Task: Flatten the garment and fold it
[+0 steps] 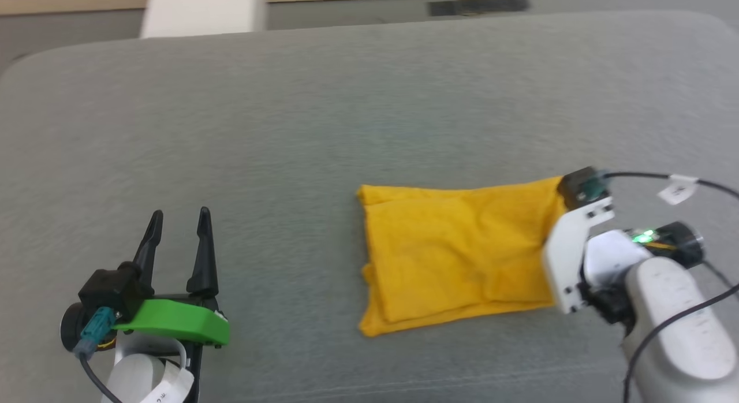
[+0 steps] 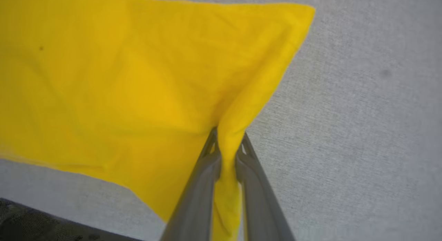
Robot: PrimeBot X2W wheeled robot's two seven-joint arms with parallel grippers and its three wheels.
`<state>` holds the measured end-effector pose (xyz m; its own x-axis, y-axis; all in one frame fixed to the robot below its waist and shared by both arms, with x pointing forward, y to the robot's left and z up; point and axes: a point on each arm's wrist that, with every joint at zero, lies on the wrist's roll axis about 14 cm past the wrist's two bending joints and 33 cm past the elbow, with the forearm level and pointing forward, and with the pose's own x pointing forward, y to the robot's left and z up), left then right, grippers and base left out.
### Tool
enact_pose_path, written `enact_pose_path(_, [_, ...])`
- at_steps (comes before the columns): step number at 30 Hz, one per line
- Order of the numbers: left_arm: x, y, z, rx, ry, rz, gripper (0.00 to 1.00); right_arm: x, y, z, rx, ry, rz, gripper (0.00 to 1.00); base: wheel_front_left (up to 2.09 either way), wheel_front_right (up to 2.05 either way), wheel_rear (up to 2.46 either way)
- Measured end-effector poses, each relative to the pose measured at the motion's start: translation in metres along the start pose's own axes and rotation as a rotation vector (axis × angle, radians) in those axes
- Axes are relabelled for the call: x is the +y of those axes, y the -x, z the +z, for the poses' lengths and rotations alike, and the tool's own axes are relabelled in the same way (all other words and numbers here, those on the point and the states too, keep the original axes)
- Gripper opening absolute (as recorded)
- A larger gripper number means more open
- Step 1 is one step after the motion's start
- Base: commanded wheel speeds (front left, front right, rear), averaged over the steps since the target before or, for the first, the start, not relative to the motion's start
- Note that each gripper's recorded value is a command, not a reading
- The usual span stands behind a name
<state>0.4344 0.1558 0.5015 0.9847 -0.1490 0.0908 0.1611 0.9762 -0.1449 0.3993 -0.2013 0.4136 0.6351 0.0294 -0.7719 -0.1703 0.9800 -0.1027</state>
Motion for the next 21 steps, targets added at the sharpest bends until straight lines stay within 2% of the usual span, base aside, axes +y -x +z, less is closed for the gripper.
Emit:
enact_pose_path(6, [-0.048,-0.033,-0.008,0.000,0.019,-0.154,1.00,-0.078,0.031,-0.011,-0.027,-0.141,-0.172,0.00,0.00,0.00,0.00])
enact_pose_path(10, [-0.067,-0.058,-0.006,-0.015,0.009,-0.229,1.00,-0.126,0.046,-0.017,-0.037,-0.229,-0.289,0.00,0.00,0.00,0.00])
enact_pose_path(17, [-0.061,-0.085,-0.026,0.022,-0.020,-0.266,1.00,-0.207,0.068,-0.021,-0.028,-0.308,-0.525,0.00,0.00,0.00,0.00])
enact_pose_path(21, [-0.048,-0.093,-0.046,0.060,-0.039,-0.259,1.00,-0.240,0.070,-0.017,-0.012,-0.344,-0.628,0.00,0.00,0.00,0.00])
